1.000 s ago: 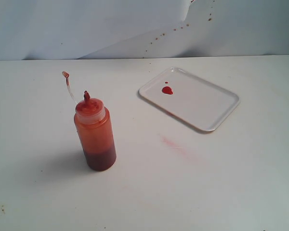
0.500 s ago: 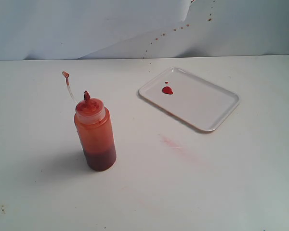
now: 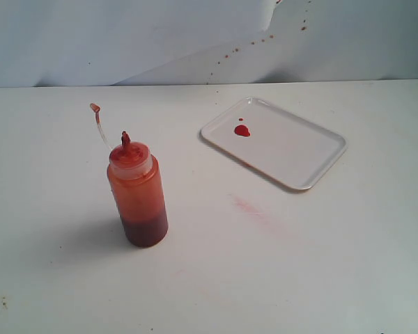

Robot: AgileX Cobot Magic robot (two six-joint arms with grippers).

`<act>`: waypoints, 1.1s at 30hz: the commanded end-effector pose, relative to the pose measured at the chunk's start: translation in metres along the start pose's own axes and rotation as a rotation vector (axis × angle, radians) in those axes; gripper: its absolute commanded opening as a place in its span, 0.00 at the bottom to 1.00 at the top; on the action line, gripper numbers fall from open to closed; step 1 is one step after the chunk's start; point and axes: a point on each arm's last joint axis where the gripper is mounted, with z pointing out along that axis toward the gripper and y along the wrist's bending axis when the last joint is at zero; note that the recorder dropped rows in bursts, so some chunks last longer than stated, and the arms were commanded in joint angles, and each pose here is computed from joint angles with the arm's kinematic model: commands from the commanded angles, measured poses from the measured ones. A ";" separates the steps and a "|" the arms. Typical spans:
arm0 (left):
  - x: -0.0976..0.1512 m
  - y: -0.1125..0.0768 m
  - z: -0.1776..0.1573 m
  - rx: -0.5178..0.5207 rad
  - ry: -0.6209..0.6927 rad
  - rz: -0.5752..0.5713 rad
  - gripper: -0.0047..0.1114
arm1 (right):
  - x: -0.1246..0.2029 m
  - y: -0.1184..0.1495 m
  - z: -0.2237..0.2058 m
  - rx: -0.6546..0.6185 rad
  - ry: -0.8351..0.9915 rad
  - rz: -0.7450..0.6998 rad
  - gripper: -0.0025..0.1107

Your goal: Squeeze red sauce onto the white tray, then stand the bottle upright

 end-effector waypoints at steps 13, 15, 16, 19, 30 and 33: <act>0.001 0.000 0.000 0.005 -0.002 -0.002 0.04 | 0.001 -0.001 0.000 0.009 0.006 -0.073 0.02; 0.001 0.000 0.000 0.005 -0.002 -0.002 0.04 | 0.001 -0.001 0.000 0.009 0.006 -0.073 0.02; 0.001 0.000 0.000 0.005 -0.002 -0.002 0.04 | 0.001 -0.001 0.000 0.009 0.006 -0.073 0.02; 0.001 0.000 0.000 0.005 -0.002 -0.002 0.04 | 0.001 0.000 0.000 0.003 0.003 -0.058 0.02; 0.001 0.000 0.000 0.005 -0.002 -0.002 0.04 | 0.001 0.000 0.000 0.005 0.003 -0.055 0.02; 0.001 0.000 0.000 0.005 -0.002 -0.002 0.04 | 0.001 0.000 0.000 0.006 0.003 -0.055 0.02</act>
